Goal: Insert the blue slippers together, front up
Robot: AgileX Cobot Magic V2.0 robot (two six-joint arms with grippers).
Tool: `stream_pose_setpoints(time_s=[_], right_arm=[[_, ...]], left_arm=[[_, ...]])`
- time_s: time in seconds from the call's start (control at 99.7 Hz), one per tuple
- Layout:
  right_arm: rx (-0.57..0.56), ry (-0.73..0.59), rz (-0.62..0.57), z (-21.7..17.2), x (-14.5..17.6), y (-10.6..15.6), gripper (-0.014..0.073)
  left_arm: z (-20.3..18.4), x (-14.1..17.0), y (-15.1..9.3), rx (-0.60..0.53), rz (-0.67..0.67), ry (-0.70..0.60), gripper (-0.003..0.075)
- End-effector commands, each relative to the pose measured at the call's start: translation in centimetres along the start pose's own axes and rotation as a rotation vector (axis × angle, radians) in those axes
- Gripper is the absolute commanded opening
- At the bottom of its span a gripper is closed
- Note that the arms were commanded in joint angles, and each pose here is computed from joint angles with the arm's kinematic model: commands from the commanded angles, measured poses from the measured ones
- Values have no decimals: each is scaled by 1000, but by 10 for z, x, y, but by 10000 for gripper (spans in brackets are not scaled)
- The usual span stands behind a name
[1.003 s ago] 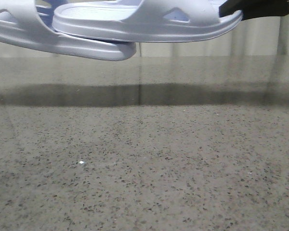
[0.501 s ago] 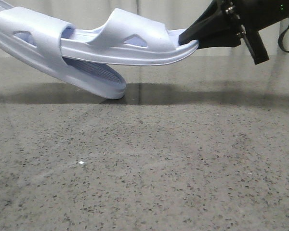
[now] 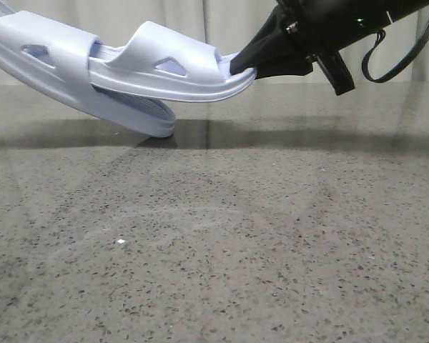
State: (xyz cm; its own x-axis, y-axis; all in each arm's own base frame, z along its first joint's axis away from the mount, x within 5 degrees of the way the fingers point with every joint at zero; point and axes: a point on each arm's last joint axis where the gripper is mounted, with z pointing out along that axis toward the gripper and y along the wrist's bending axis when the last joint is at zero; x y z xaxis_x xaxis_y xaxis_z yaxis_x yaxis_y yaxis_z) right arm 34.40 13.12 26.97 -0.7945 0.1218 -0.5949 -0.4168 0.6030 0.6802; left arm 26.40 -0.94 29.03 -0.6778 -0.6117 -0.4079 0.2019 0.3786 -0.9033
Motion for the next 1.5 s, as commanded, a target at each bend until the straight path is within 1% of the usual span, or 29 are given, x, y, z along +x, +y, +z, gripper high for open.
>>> stream_pose_setpoints(time_s=[0.0, 0.09, 0.1, 0.241, 0.341, 0.401, 0.512, 0.572, 0.742, 0.863, 0.973, 1.053, 1.103, 1.173, 1.244, 1.294, 1.364, 1.434, 1.494], right_arm=[[-215, 10, -49, -9, -6, 46, -99], [-205, 30, -67, -11, -6, 42, -96], [-213, 52, -75, -16, -5, 38, -48], [-247, 65, -56, -31, -9, 28, 77], [-275, 69, -36, -49, -14, 15, 135], [-289, 69, -25, -59, -16, 9, 153], [-305, 57, -3, -79, -19, -4, 158], [-278, 43, -4, -87, -21, -9, 158], [-248, 8, -14, -102, -25, -12, 158], [-237, 11, -20, -104, -24, -13, 158], [-225, 27, -27, -104, -23, -14, 157], [-208, 49, -38, -103, -21, -15, 157], [-199, 61, -43, -103, -20, -16, 155], [-194, 68, -46, -103, -19, -17, 151], [-194, 68, -46, -103, -19, -17, 151], [-194, 68, -46, -103, -19, -17, 151], [-194, 68, -46, -103, -19, -17, 151], [-194, 68, -46, -103, -19, -17, 151], [-192, 64, -48, -104, -20, -17, 151]], left_arm=[[2, 13, -31, 216, 24, 138, 15], [2, 13, -31, 217, 26, 138, 15], [2, 13, -31, 213, 33, 136, 15], [3, 12, -29, 186, 39, 123, 15], [3, 11, -25, 142, 56, 107, 15], [4, 10, -21, 100, 70, 101, 15], [5, 10, -14, 29, 97, 100, 15], [7, 11, -13, 14, 97, 98, 15], [20, 17, -4, -23, 120, 138, 15], [37, 29, 4, -36, 128, 204, 15], [48, 34, 14, -70, 141, 230, 16], [50, 35, 16, -68, 211, 235, 23], [49, 34, 17, -71, 245, 230, 49], [48, 31, 17, -76, 281, 219, 122], [49, 28, 16, -85, 321, 214, 221], [49, 25, 16, -95, 339, 209, 311], [50, 20, 12, -94, 364, 204, 409], [50, 13, 7, -92, 411, 201, 451], [49, 5, 0, -81, 457, 203, 445]])
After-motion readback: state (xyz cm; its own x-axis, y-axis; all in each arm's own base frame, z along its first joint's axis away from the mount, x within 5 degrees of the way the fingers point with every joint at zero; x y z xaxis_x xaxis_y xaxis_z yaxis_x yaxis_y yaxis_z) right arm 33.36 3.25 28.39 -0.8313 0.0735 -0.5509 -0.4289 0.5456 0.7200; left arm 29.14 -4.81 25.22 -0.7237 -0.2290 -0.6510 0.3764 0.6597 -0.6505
